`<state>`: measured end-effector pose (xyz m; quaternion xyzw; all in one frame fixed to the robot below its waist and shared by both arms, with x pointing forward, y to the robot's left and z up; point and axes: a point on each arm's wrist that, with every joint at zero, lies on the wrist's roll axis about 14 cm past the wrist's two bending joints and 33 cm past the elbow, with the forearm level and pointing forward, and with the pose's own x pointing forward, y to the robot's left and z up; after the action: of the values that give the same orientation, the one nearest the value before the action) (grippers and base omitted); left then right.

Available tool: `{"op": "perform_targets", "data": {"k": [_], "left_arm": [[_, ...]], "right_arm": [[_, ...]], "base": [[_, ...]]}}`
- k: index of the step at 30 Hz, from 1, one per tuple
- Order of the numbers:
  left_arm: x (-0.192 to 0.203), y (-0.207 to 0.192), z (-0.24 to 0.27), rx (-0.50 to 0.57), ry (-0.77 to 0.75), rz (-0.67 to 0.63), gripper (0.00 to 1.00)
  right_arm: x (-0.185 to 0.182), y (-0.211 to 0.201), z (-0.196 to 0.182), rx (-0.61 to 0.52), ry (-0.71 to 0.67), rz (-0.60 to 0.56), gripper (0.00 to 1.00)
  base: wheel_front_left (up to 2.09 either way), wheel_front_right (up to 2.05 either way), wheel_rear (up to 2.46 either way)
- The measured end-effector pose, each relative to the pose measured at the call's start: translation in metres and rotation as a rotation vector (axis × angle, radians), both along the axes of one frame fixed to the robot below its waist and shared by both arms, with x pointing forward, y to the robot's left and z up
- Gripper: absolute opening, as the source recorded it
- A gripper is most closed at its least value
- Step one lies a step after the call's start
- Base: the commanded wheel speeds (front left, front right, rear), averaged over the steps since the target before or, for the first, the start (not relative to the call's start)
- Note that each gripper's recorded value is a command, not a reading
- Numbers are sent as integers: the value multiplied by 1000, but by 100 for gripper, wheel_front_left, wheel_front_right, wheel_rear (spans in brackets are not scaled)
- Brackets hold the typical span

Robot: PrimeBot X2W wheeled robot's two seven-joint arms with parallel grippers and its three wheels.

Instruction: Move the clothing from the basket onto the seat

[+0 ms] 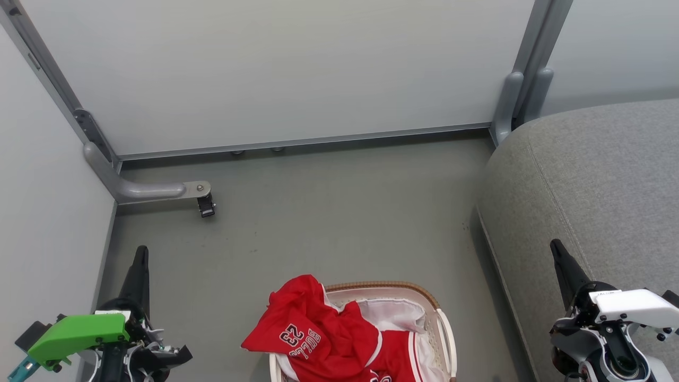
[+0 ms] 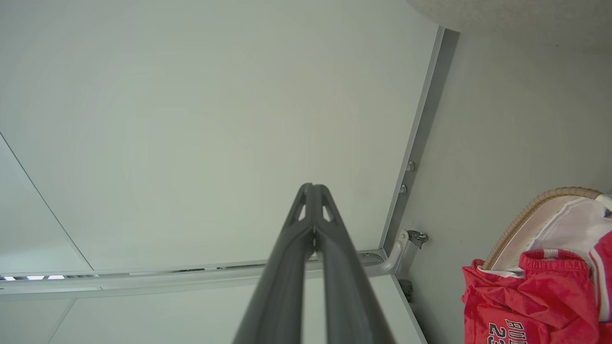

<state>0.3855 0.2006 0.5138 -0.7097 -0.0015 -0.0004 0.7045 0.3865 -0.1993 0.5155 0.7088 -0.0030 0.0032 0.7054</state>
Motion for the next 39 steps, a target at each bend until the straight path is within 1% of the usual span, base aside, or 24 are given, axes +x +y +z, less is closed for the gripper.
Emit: {"op": "perform_targets", "data": {"k": [21,22,29,39], "left_arm": [[0,0,0,0,0,0,0],[0,0,0,0,0,0,100],[-15,-4,-34,-16,102,-1,100],[-15,-12,-33,8,99,4,100]], "right_arm": [[0,0,0,0,0,0,0],[0,0,0,0,0,0,100],[-13,5,-32,22,93,-1,100],[-13,8,-32,-10,94,-18,100]], "base": [[0,0,0],[0,0,0],[0,0,0],[0,0,0]]}}
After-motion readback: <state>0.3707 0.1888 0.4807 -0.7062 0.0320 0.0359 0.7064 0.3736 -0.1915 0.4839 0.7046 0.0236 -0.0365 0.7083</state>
